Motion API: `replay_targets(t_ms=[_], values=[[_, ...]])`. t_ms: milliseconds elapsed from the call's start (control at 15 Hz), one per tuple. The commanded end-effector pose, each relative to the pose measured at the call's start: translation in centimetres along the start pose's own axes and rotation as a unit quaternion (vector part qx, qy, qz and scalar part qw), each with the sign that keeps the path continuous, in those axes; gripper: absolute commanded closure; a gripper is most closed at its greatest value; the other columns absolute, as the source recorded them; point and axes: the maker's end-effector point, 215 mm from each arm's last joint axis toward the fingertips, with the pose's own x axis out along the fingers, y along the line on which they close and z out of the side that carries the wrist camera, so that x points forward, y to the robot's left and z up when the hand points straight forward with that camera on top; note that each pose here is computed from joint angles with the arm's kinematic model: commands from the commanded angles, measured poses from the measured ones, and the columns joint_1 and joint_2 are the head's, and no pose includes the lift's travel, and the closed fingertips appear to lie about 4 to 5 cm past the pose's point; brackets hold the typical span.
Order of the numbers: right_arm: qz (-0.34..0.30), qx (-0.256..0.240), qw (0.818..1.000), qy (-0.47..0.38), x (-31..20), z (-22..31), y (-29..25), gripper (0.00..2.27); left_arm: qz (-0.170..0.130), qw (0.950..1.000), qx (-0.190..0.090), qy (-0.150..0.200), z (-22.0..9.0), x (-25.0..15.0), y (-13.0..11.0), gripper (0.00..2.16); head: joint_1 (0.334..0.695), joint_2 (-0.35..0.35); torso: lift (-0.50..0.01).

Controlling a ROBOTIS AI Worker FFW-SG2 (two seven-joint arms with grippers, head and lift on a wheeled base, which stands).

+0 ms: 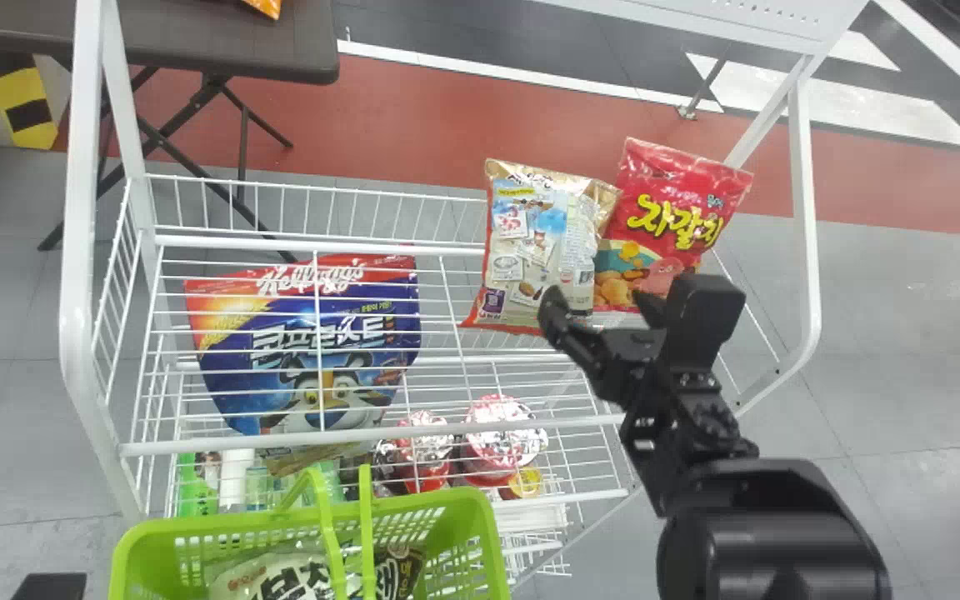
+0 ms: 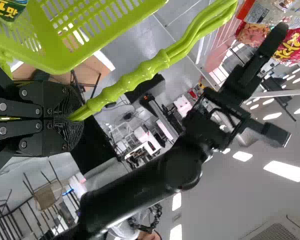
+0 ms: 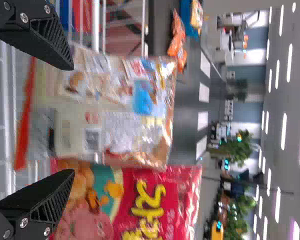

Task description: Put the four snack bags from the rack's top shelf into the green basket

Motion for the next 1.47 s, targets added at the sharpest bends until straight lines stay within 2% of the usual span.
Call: replay_targets(t_ms=[0, 133, 200, 333, 400, 467, 533, 667, 1000, 1400], values=[[-0.022, -0.011, 1.0, 0.002, 2.8, 0.3, -1.8, 0.08, 0.001, 1.0, 0.002, 0.0, 0.1, 0.0, 0.0, 1.76, 0.695, -0.35, 0.0], [-0.012, -0.003, 1.0, 0.013, 4.4, 0.0, -1.5, 0.09, 0.002, 1.0, 0.002, 0.001, 0.2, 0.0, 0.1, 1.76, 0.695, -0.35, 0.0], [0.004, 0.005, 1.0, 0.027, 4.8, -0.7, -0.7, 0.19, 0.002, 1.0, 0.002, 0.001, 0.2, 0.0, 0.1, 1.76, 0.695, -0.35, 0.0], [0.03, 0.008, 0.998, 0.047, 4.8, -1.9, 0.6, 0.95, 0.002, 1.0, 0.002, 0.002, 0.1, -0.1, 0.2, 1.76, 0.695, -0.35, 0.0], [0.045, 0.011, 0.998, 0.052, 4.8, -2.3, 1.3, 1.68, 0.002, 1.0, 0.003, 0.002, 0.2, -0.1, 0.2, 1.76, 0.695, -0.35, 0.0], [0.052, 0.011, 0.997, 0.052, 4.7, -2.2, 1.7, 1.95, 0.003, 1.0, 0.003, 0.003, 0.1, -0.1, 0.2, 1.76, 0.695, -0.35, 0.0], [0.066, 0.014, 0.996, 0.053, 4.8, -2.3, 2.3, 2.08, 0.004, 1.0, 0.001, 0.004, 0.1, -0.1, 0.3, 1.76, 0.695, -0.35, 0.0], [0.082, 0.014, 0.996, 0.032, 5.1, -1.1, 3.0, 2.23, 0.003, 1.0, 0.002, 0.004, 0.1, -0.1, 0.3, 1.76, 0.695, -0.35, 0.0], [0.101, 0.025, 0.995, -0.005, 3.4, 0.3, 3.1, 2.23, 0.003, 1.0, 0.0, 0.003, 0.0, -0.1, 0.2, 1.76, 0.695, -0.35, 0.0], [0.143, 0.068, 0.986, -0.055, -6.2, 4.1, 2.4, 2.23, 0.0, 1.0, 0.002, 0.003, 0.1, 0.1, 0.0, 1.76, 0.695, -0.35, 0.0]])
